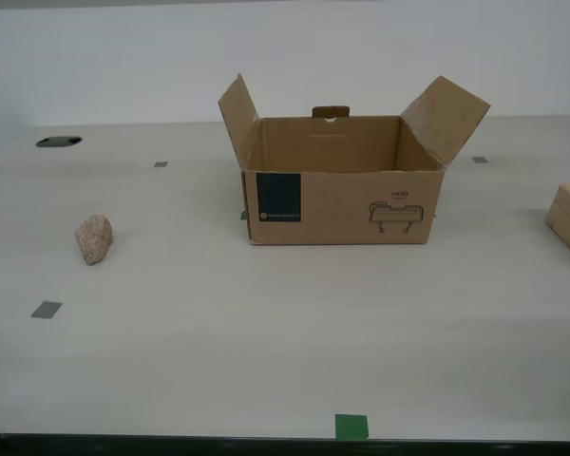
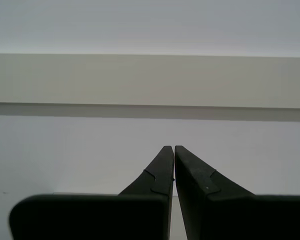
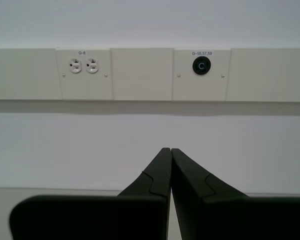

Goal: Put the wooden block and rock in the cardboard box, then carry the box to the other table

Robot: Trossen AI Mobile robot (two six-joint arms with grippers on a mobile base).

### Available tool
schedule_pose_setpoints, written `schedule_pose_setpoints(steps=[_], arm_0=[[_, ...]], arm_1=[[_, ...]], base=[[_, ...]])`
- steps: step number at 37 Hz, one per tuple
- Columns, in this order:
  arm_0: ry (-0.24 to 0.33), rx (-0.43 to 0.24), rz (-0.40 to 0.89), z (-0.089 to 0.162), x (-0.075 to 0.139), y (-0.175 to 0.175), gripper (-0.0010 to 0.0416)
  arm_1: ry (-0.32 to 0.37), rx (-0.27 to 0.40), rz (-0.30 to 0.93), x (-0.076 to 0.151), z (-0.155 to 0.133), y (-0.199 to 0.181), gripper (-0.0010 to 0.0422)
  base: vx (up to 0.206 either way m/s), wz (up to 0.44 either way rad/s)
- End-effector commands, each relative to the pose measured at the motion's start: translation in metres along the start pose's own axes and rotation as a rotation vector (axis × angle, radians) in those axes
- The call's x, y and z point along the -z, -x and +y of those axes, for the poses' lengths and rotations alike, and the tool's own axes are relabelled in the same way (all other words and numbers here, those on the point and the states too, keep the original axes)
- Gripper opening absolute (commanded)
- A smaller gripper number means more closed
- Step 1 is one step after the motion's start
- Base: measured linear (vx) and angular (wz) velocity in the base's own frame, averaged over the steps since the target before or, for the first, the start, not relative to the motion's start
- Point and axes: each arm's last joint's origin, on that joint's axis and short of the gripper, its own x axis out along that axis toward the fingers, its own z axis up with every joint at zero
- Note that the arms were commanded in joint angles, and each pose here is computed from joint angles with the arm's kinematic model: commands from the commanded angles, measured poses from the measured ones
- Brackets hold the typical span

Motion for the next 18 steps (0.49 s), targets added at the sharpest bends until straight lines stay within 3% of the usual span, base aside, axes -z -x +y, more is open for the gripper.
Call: schedule_pose_setpoints(steps=[1,18], arm_0=[[-0.001,0.000,-0.004,0.0001,-0.0006,0.0000,0.0000],[-0.001,0.000,-0.004,0.0001,-0.0006,0.0000,0.0000]], arm_1=[[-0.006,0.000,-0.004,-0.0003,0.0000,0.0001,0.0000],[-0.004,0.000,-0.003,-0.0003,0.0000,0.0001,0.0000]], base=[[0.000,0.000],[0.000,0.000]])
